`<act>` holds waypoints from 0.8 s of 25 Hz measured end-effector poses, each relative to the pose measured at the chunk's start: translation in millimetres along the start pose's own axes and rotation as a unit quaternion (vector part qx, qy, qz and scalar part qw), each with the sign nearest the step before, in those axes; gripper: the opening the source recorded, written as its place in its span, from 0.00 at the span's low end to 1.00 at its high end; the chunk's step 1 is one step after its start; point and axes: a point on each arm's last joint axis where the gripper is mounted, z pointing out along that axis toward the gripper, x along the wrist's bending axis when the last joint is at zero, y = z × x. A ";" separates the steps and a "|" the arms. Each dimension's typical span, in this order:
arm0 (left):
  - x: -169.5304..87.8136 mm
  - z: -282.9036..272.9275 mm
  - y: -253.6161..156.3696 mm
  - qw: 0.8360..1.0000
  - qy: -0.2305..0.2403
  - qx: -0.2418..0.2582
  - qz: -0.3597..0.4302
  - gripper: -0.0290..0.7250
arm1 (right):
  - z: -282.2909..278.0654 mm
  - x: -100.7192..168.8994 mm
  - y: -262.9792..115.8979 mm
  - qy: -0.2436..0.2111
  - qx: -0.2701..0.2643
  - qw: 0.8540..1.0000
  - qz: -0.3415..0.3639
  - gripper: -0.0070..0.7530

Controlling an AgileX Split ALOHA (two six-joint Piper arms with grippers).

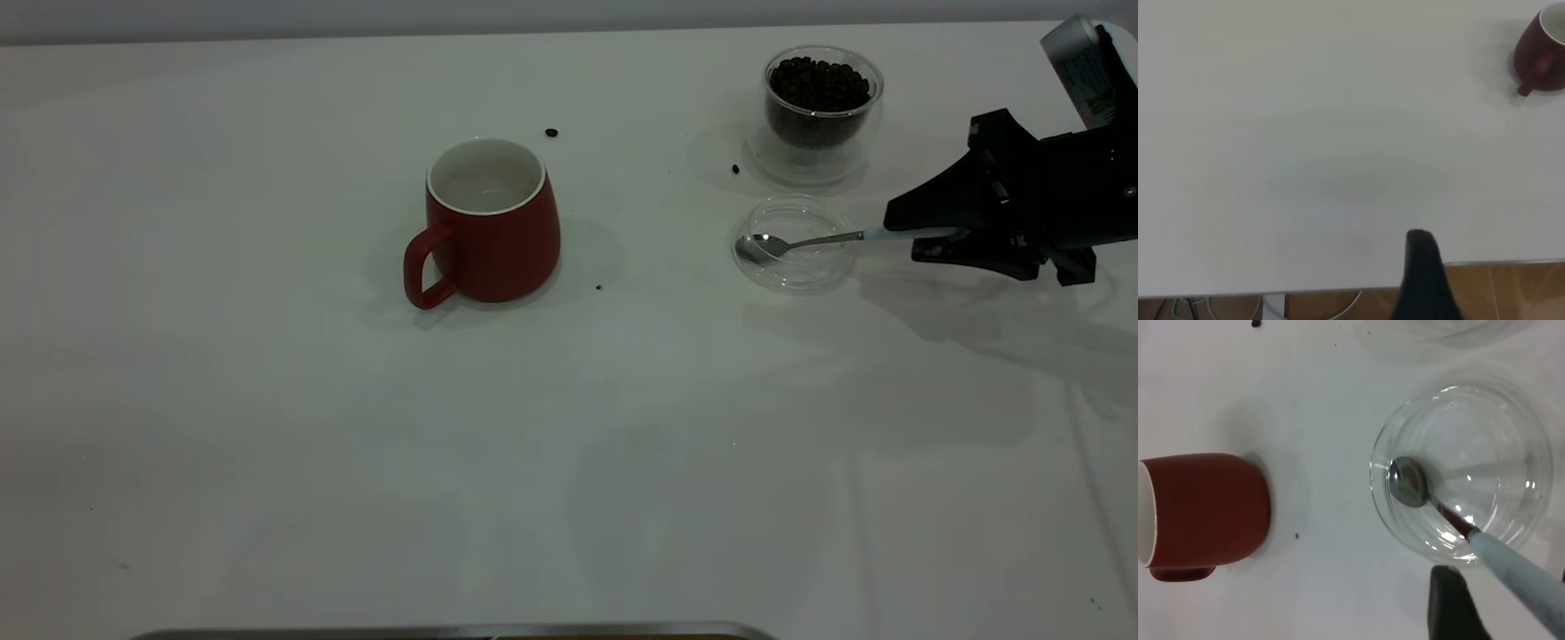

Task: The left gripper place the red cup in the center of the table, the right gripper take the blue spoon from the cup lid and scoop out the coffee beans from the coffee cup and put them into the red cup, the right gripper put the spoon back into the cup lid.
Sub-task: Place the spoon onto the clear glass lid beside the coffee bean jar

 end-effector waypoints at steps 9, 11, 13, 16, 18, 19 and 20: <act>0.0 0.0 0.0 1.000 0.000 0.000 0.000 0.82 | 0.0 -4.0 0.0 -0.022 0.002 1.000 -0.008 0.65; 0.0 0.0 0.0 1.000 0.000 0.000 0.000 0.82 | -0.1 -4.8 -0.2 -0.027 0.004 1.000 -0.009 0.66; 0.0 0.0 0.0 1.000 0.000 0.000 0.000 0.82 | -0.1 -4.8 -0.3 -0.027 0.004 1.000 -0.010 0.66; 0.0 0.0 0.0 1.000 0.000 0.000 0.000 0.82 | 2.8 -1.8 -1.9 -0.026 0.009 1.000 -0.014 0.66; 0.0 0.0 0.0 1.000 0.000 0.000 0.000 0.82 | 6.9 2.4 -4.4 -0.025 0.016 0.999 -0.021 0.66; 0.0 0.0 0.0 1.000 0.000 0.000 0.000 0.82 | 8.9 3.7 -5.9 -0.029 0.021 0.999 -0.026 0.66; 0.0 0.0 0.0 1.000 0.000 0.000 0.000 0.82 | 10.4 4.2 -6.8 -0.035 0.023 0.999 -0.028 0.66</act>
